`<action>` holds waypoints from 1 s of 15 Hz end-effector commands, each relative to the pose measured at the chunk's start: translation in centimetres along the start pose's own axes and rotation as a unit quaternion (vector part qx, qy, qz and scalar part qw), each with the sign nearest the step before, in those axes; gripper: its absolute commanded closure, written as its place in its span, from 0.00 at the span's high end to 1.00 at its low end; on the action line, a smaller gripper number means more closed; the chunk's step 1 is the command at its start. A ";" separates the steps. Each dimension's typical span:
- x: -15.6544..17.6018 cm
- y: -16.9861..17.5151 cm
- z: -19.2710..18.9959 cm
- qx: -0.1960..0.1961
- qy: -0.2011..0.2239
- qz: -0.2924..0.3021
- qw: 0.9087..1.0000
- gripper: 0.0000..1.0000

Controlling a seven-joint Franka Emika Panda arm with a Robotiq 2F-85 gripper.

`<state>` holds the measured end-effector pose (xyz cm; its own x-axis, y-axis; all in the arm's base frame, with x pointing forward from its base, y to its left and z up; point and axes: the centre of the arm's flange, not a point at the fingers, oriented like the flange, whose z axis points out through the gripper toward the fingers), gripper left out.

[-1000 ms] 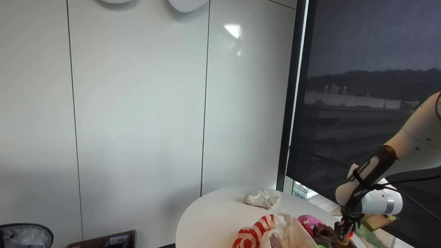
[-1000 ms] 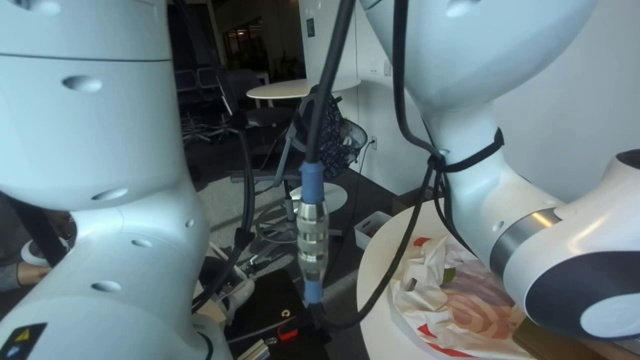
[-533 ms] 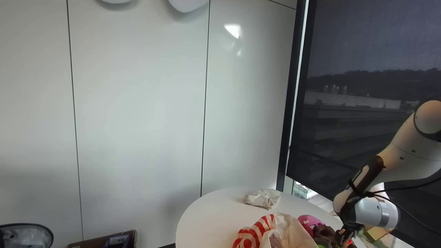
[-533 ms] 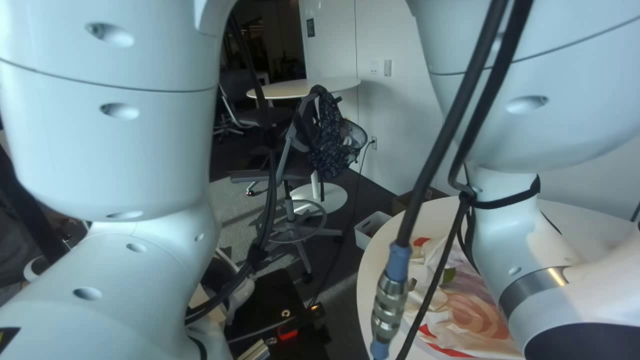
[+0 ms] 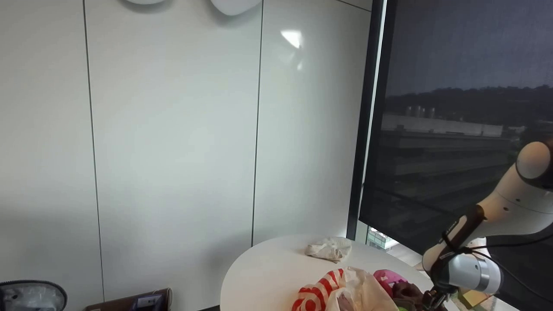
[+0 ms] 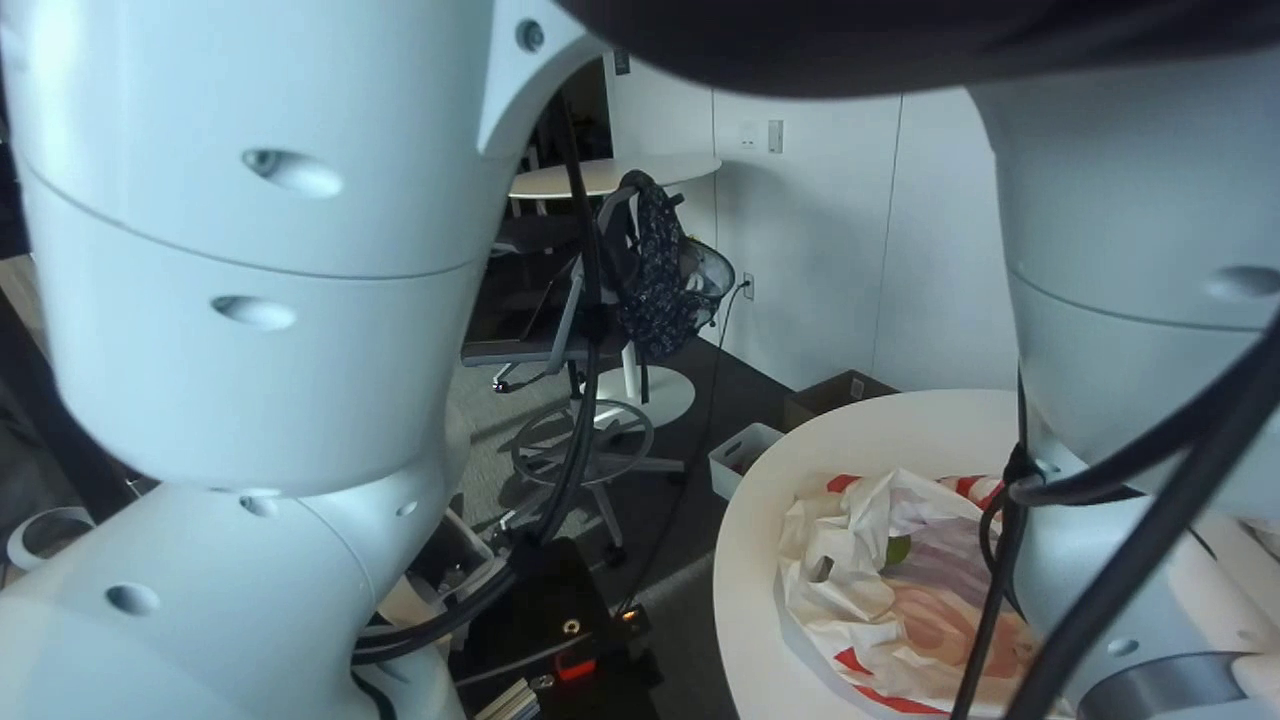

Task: Remove the pink shirt, the turnip plush toy, the moose toy and the orange object from the plastic bag

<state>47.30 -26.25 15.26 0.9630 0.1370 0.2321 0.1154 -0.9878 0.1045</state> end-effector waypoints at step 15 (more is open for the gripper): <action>0.3 -5.8 -12.5 0.124 -0.034 -0.028 0.991 1.00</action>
<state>46.02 -21.92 23.42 0.9705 0.1427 0.1942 0.1622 -0.9828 -0.0880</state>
